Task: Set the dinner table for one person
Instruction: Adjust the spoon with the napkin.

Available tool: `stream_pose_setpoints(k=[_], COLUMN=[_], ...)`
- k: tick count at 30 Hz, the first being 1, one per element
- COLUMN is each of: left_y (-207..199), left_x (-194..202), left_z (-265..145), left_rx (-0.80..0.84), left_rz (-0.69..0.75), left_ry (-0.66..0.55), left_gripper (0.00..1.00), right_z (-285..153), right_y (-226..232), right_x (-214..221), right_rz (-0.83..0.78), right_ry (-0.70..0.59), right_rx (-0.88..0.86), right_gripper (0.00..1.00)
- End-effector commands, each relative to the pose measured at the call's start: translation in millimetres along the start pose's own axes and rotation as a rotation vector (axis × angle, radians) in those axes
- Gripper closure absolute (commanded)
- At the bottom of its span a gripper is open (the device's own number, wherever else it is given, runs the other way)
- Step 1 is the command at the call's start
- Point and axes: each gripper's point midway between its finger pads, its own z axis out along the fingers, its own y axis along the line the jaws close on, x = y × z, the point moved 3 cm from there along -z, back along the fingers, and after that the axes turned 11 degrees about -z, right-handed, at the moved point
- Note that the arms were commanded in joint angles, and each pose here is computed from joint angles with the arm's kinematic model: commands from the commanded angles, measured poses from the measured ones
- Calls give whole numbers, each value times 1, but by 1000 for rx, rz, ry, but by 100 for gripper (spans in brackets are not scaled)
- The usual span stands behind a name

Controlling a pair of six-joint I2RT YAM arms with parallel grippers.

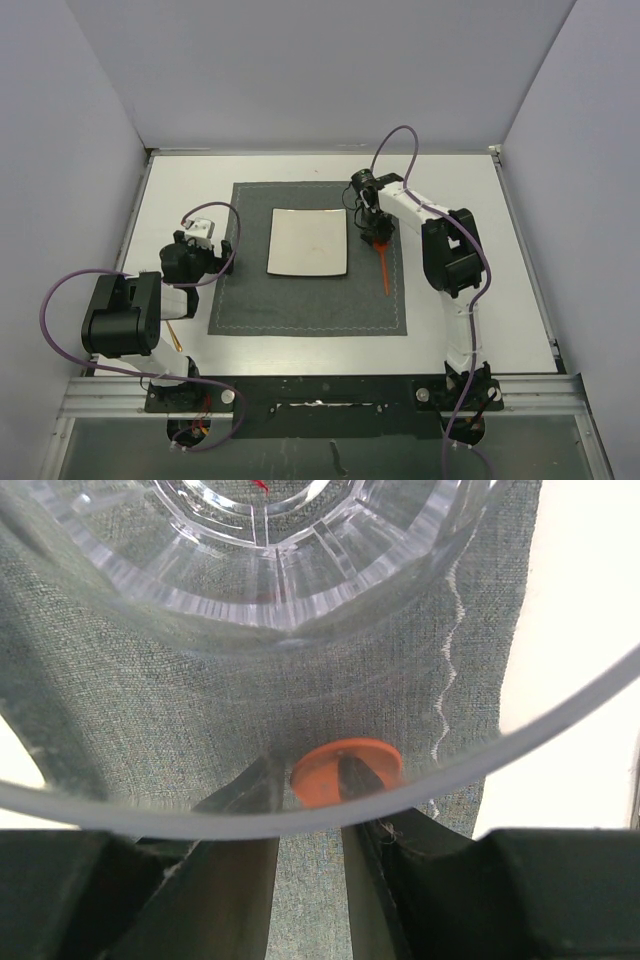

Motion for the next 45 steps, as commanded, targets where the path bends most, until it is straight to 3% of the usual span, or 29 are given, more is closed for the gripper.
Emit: stream_pose_setpoints(k=[1, 21, 30, 34, 39, 45], left_y=[-2, -2, -2, -2, -2, -2], left_x=[-14, -13, -13, -13, -14, -13], left_z=[3, 3, 3, 3, 3, 3], left_rx=[17, 17, 16, 17, 17, 16], left_rz=[16, 15, 15, 15, 15, 15], left_ry=[-65, -64, -65, -64, -65, -64], left_gripper=[2, 2, 2, 2, 2, 2], right_z=[-11, -46, -92, -100, -91, -64], right_y=[-8, -23, -34, -51, -97, -140], right_x=[-8, -17, -27, -19, 6, 39], right_rz=[18, 51, 73, 66, 31, 127], right_ry=[-36, -108, -170, -117, 2, 150], right_rx=[5, 24, 2, 45, 217, 166], right_gripper=[69, 63, 51, 49, 49, 50])
